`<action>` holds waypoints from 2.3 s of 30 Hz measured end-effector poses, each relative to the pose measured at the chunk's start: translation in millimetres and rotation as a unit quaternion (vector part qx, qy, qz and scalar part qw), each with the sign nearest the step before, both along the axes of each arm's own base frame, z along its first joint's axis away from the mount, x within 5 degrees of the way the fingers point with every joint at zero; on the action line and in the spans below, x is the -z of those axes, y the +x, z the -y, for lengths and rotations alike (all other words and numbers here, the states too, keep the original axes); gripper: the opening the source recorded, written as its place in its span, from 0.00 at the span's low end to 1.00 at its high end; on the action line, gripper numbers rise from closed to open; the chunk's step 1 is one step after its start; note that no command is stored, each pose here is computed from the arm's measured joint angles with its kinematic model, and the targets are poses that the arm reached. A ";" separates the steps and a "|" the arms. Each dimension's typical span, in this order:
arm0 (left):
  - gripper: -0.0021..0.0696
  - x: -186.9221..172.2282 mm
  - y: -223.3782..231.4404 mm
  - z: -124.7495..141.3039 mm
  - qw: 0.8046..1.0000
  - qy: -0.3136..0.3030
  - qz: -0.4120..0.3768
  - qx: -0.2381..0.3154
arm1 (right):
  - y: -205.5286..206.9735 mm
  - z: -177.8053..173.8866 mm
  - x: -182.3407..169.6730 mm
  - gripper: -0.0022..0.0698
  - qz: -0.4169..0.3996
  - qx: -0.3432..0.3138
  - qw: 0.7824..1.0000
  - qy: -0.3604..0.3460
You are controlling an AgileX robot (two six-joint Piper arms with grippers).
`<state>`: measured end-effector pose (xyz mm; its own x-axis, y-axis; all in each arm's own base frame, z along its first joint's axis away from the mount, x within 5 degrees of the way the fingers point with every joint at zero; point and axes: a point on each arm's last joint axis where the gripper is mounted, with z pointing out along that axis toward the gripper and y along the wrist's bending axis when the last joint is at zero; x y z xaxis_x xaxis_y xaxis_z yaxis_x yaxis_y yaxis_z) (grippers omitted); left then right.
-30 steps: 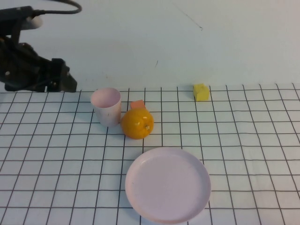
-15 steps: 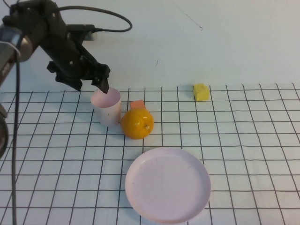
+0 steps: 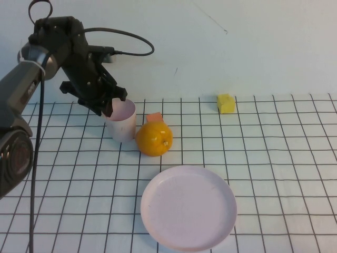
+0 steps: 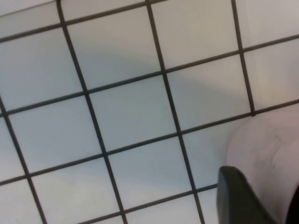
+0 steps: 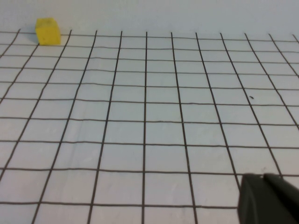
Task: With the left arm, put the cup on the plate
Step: Pick up the cup from the table, then place the cup on the plate
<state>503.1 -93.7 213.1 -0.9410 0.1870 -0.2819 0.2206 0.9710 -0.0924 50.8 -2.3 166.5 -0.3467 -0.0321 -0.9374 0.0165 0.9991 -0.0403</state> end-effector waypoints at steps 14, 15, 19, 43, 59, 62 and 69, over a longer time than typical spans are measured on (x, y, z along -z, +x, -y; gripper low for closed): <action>0.04 -36.5 -8.7 -0.9 0.999 -0.001 0.034 0.025 | 0.0 0.0 0.0 0.03 0.000 0.000 1.000 0.000; 0.04 -48.1 -12.0 -0.7 0.999 -0.006 0.044 0.026 | 0.0 0.0 0.0 0.03 0.000 0.000 1.000 0.000; 0.04 -120.1 -38.4 0.0 0.992 -0.042 0.112 0.037 | 0.0 0.0 0.0 0.03 0.000 0.000 1.000 0.000; 0.04 -133.0 -254.4 100.2 0.968 -0.021 0.044 0.246 | 0.0 0.0 0.0 0.03 0.000 0.000 1.000 0.000; 0.04 -23.0 -220.7 132.6 0.980 -0.015 -0.032 0.198 | 0.0 0.0 0.0 0.03 0.000 0.000 1.000 0.000; 0.04 -14.6 -214.4 135.5 0.980 -0.012 -0.019 0.197 | 0.0 0.0 0.0 0.03 0.000 0.000 1.000 0.000; 0.04 -13.7 -205.1 138.0 0.980 -0.011 0.029 0.199 | 0.0 0.0 0.0 0.03 0.000 0.000 1.000 0.000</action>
<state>298.1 -231.7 226.8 -0.7774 0.5292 -0.3398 0.5866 0.8050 -0.0883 50.8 -2.3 166.5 -0.3467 -0.0321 -0.9374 0.0165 0.9991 -0.0403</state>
